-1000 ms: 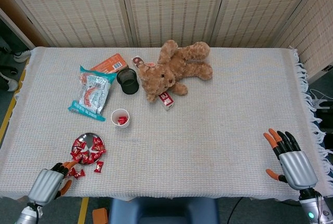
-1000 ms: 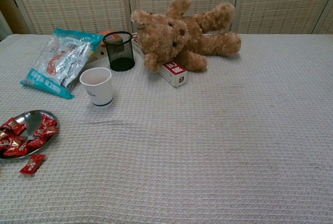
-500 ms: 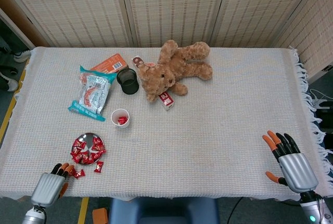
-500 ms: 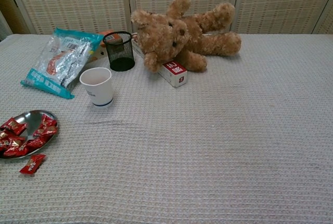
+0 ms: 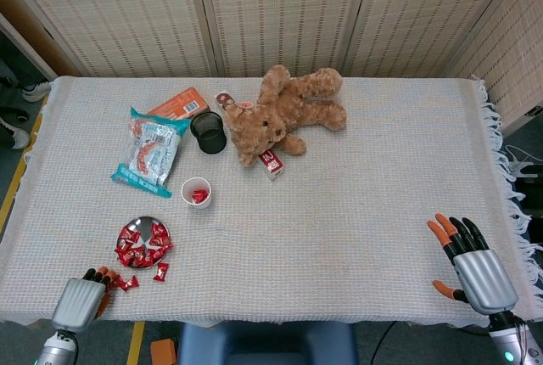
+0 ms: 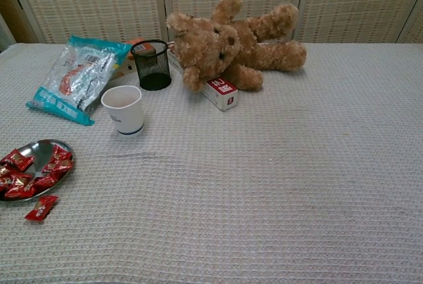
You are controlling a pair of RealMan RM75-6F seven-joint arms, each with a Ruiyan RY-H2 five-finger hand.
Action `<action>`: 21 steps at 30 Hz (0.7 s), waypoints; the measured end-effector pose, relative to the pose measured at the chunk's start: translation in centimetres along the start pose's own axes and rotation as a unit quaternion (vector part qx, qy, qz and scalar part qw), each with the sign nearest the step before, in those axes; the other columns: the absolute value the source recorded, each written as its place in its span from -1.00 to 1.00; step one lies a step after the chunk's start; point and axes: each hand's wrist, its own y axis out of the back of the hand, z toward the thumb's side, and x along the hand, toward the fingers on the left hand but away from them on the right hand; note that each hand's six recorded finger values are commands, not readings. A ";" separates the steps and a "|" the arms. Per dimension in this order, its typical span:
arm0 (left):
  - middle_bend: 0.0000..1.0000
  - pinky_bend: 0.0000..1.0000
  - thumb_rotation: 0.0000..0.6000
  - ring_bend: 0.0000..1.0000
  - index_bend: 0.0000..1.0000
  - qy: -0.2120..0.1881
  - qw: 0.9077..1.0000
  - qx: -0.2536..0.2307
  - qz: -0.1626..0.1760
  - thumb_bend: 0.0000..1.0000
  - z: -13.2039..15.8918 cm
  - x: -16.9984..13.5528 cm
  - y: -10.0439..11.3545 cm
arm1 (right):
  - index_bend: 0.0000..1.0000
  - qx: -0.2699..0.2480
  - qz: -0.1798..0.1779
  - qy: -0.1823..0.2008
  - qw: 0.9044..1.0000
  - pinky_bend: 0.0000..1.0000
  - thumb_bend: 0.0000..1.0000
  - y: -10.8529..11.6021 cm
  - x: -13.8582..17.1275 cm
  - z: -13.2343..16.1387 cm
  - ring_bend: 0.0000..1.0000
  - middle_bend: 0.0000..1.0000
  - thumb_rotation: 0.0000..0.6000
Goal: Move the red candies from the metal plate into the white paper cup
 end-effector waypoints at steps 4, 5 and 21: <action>-0.19 0.93 1.00 -0.12 -0.27 -0.002 1.000 0.000 0.004 -0.26 0.2 0.2 -0.2 | -1.00 0.000 0.001 0.000 1.000 -1.00 -0.96 0.0 0.0 0.0 -1.00 -1.00 1.00; -0.15 0.94 1.00 -0.09 -0.24 -0.003 1.000 -0.002 0.006 -0.26 0.2 0.3 -0.1 | -1.00 0.000 0.001 0.000 1.000 -1.00 -0.96 0.0 0.0 0.0 -1.00 -1.00 1.00; 0.17 0.98 1.00 0.11 0.12 -0.015 0.999 -0.032 0.041 -0.23 0.9 0.7 0.3 | -1.00 0.002 0.005 -0.003 1.000 -1.00 -0.96 -0.2 -0.2 0.0 -1.00 -1.00 1.00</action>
